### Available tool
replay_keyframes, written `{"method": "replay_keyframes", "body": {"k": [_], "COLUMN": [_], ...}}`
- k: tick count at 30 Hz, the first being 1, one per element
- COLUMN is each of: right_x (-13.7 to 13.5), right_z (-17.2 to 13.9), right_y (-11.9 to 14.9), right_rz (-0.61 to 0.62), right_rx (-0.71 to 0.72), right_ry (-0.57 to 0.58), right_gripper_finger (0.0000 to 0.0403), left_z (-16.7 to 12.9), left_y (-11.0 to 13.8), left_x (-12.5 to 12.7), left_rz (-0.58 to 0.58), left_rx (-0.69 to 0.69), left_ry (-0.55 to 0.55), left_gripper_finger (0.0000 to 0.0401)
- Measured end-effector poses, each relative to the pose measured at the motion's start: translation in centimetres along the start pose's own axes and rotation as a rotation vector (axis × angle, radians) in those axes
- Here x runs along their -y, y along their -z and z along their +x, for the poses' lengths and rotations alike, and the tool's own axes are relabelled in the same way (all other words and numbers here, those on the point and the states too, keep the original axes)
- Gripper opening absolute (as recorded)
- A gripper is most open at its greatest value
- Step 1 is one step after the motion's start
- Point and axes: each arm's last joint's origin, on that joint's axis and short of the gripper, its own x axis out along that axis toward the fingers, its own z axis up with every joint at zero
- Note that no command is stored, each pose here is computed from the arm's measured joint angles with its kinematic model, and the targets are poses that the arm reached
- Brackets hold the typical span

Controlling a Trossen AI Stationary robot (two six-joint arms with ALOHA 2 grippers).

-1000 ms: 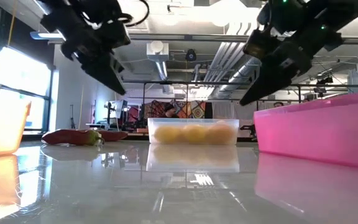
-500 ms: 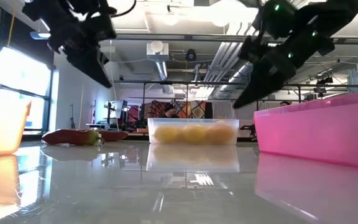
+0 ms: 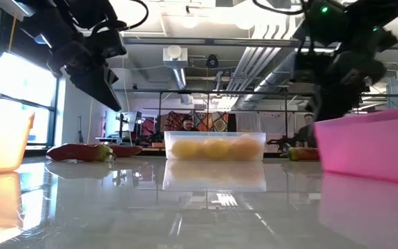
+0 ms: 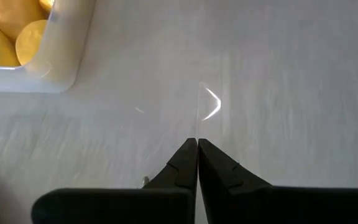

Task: Sort produce into baskets
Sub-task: Put the bottom left chili pepper into the yellow bin

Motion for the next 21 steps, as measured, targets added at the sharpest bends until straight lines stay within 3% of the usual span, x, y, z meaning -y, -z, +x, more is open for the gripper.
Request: {"method": "replay_keyframes", "body": {"k": [12,17,21], "right_x": [-2.7,-3.1,-2.5], "right_z": [-2.0,-3.7,-3.8], "right_y": [2.6,0.8,-1.0], "right_rz": [0.077,-0.024,-0.111], "right_rx": [-0.116,0.032,0.168], "right_ry": [0.013,0.135,0.147], "right_gripper_finger": [0.0,0.0,0.0], "left_z": [0.0,-0.9,-1.7], "left_y": [0.2,0.0,0.3], "left_x": [0.4,0.6,1.0], "left_rz": [0.035,0.04,0.054], "left_rx": [-0.024,-0.1,-0.204], "left_ry": [0.012,0.009,0.04], "left_gripper_finger": [0.0,0.0,0.0]}}
